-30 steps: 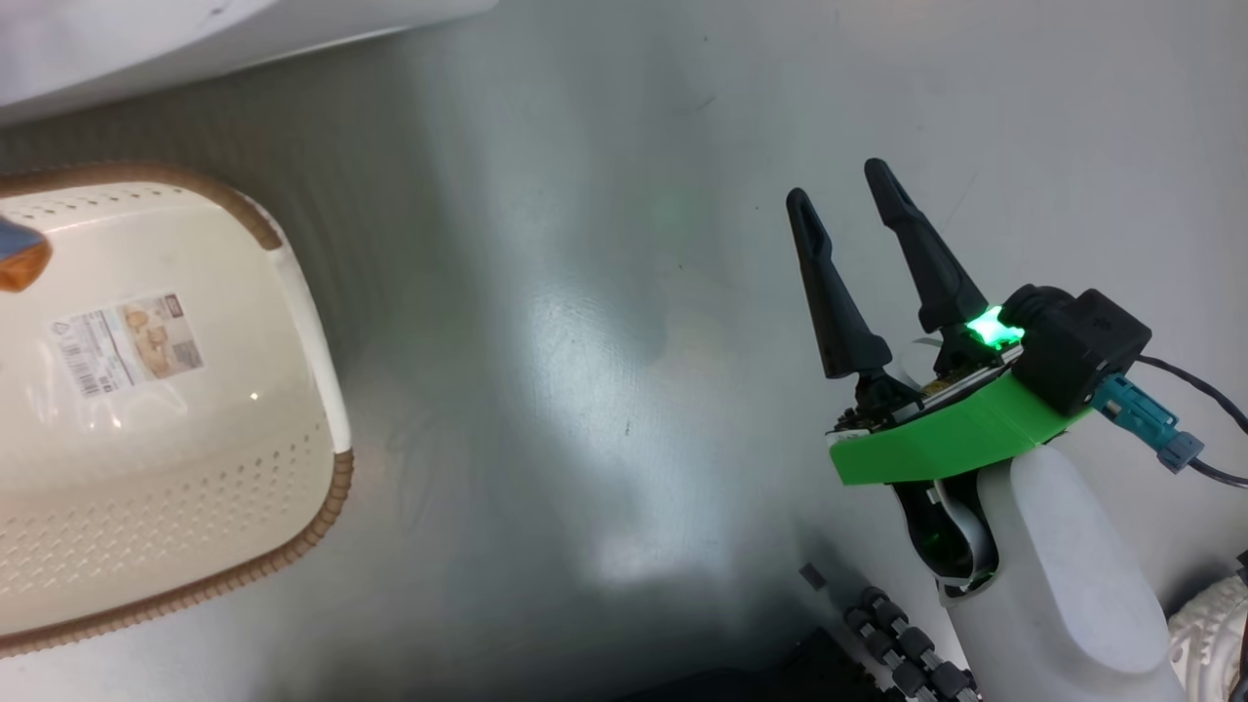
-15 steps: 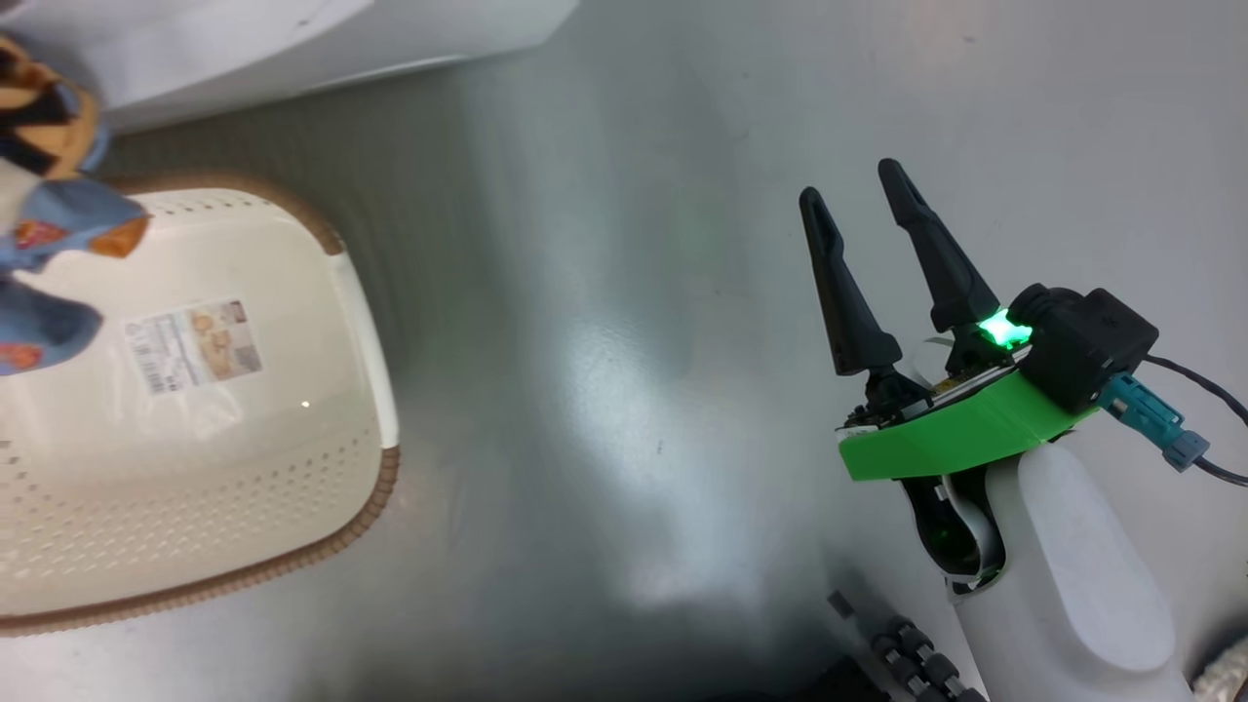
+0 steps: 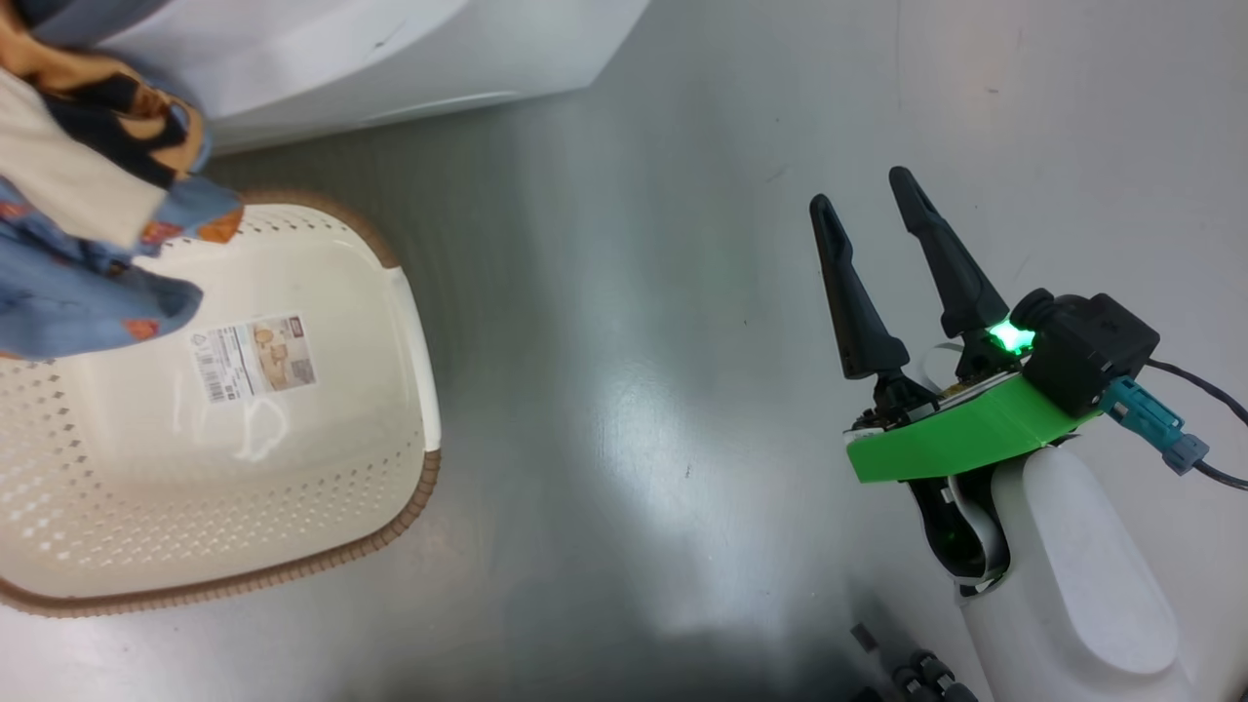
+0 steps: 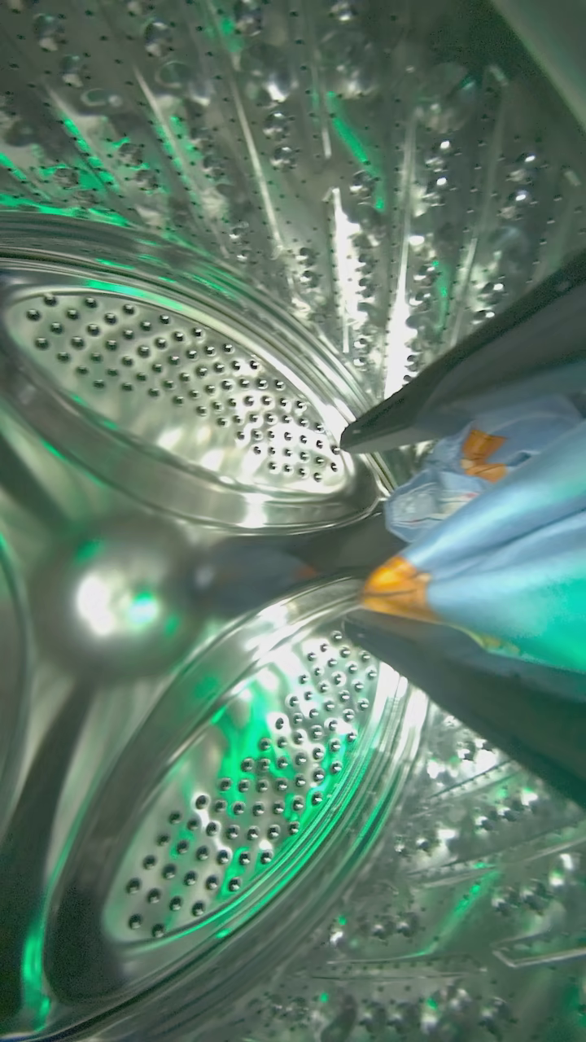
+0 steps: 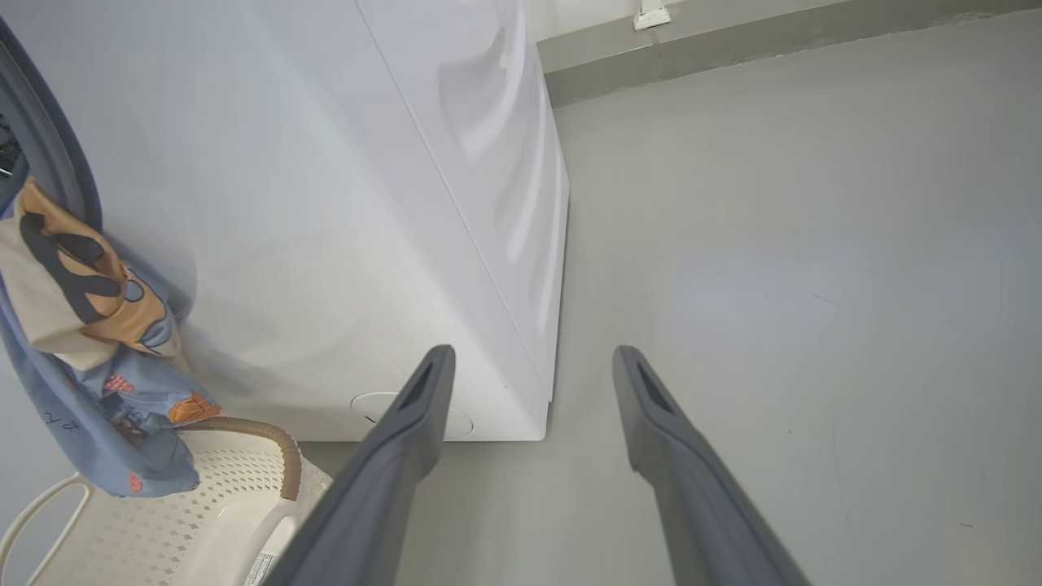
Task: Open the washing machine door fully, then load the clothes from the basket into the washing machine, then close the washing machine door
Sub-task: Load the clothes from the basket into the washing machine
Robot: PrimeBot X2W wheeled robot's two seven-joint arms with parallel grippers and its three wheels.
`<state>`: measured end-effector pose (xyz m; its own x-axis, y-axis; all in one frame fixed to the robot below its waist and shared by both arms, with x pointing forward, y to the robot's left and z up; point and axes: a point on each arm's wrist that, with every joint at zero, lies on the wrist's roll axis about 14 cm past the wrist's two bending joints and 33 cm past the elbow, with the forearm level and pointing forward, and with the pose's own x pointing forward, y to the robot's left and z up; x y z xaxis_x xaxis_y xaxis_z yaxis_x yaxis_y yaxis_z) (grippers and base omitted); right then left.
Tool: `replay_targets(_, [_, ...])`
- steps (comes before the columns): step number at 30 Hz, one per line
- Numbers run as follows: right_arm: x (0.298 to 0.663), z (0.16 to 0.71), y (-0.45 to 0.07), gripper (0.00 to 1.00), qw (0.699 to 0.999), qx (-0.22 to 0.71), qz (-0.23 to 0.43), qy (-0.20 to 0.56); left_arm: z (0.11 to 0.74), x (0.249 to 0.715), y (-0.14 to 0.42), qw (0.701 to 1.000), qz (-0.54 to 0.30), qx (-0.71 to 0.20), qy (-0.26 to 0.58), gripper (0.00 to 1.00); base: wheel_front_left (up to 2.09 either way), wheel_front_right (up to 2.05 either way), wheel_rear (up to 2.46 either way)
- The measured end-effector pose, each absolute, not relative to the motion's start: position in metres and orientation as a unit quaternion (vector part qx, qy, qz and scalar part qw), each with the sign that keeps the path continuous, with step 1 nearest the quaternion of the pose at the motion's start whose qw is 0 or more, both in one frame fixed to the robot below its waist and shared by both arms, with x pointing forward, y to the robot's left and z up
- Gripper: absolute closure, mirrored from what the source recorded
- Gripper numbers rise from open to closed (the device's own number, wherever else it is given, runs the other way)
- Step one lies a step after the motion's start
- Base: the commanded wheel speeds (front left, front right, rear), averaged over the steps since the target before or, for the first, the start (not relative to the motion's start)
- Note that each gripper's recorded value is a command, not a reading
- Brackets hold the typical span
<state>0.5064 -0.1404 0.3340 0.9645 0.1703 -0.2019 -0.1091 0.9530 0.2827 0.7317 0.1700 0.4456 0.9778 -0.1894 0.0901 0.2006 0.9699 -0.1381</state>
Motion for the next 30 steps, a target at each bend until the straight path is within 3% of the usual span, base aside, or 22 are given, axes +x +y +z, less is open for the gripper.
replay_targets(16, [0.504,0.342,-0.138,0.0,0.982,0.136,0.074,0.107,0.38,0.697,0.165,0.983,-0.087,-0.084,0.135,0.0,0.0,0.0,0.0])
replay_targets(30, [0.502,0.35,-0.141,0.0,0.983,0.138,0.069,0.101,0.409,0.668,0.15,0.986,-0.097,-0.099,0.091,0.0,0.0,0.0,0.0])
